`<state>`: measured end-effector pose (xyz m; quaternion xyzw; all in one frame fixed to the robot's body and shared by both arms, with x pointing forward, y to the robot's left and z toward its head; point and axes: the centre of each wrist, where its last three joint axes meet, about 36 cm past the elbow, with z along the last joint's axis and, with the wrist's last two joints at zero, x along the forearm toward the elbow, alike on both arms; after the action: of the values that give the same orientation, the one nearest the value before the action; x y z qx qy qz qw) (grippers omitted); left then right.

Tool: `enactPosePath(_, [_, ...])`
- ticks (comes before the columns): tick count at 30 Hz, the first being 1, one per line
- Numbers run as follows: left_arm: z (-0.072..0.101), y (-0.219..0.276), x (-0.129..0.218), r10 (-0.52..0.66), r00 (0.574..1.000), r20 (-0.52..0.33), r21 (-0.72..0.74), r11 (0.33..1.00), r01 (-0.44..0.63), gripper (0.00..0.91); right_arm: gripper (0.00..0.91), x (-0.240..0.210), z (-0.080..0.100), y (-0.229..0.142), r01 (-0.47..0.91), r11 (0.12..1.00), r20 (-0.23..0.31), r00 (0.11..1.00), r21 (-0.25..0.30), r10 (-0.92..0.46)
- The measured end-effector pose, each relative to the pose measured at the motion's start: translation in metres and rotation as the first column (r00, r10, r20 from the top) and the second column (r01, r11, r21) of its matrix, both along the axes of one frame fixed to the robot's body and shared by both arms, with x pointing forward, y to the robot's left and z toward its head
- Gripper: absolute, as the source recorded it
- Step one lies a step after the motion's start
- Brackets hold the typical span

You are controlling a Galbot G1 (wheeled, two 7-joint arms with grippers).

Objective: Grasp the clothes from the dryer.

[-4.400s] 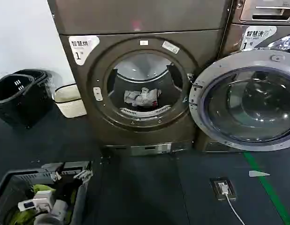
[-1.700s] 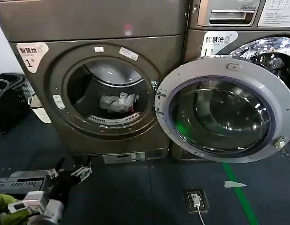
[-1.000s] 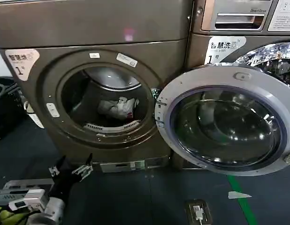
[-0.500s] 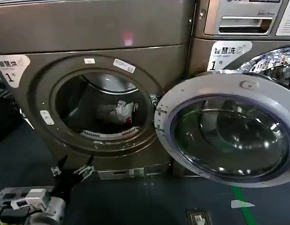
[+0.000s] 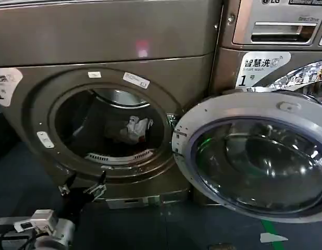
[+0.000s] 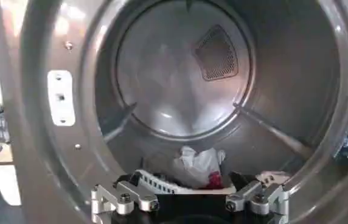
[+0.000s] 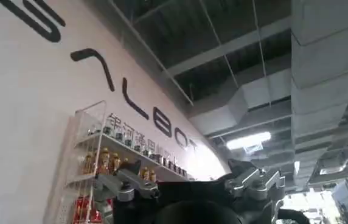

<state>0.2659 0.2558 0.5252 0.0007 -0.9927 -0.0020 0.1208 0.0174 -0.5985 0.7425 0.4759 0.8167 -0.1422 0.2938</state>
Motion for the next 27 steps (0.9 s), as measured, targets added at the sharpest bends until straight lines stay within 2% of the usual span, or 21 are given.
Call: enactPosePath(27, [0.0000,-0.0002,0.0022,-0.004,1.000,0.004,-0.013,1.000,0.004,0.907,0.907,-0.0005,-0.0006,-0.0003,0.001,1.000,0.003,1.000,0.000,-0.001])
